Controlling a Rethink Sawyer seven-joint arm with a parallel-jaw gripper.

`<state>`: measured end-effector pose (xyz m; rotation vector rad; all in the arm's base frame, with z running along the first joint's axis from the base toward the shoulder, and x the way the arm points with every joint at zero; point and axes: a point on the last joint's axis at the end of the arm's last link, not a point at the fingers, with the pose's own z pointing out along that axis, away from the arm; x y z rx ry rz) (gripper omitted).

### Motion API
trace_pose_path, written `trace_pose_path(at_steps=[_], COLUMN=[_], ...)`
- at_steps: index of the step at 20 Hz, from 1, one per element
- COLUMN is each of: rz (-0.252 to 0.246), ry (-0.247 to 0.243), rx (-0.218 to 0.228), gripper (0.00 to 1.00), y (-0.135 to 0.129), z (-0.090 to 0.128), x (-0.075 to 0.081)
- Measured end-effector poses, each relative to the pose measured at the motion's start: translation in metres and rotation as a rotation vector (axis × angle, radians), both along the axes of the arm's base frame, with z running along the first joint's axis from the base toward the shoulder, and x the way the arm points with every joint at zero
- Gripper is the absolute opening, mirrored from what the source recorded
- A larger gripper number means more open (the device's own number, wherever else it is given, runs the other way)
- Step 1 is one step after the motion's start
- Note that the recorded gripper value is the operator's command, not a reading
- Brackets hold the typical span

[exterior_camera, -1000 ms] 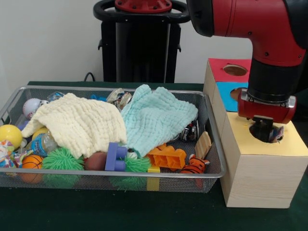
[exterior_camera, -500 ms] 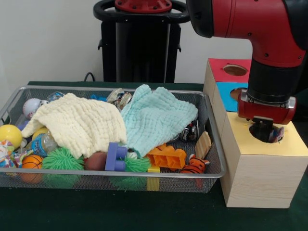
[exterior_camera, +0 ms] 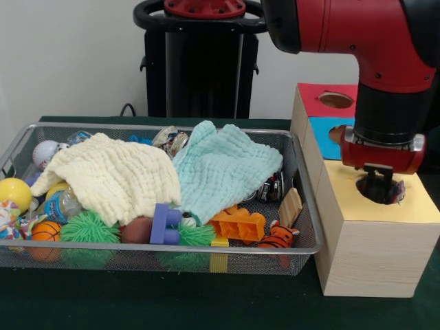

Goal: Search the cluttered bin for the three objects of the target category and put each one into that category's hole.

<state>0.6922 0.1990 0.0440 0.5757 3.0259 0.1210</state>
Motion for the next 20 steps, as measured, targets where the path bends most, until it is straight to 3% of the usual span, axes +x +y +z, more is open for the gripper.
trace_pose_path(at_steps=[6,13,20], rz=[-0.018,-0.028,-0.008], ry=[-0.044,-0.113,-0.165], rx=[0.057,0.111,0.109], gripper=[0.00,0.00,0.00], y=[0.003,0.005,0.001], z=[0.047,0.116,0.169], x=[0.011,0.029,0.034])
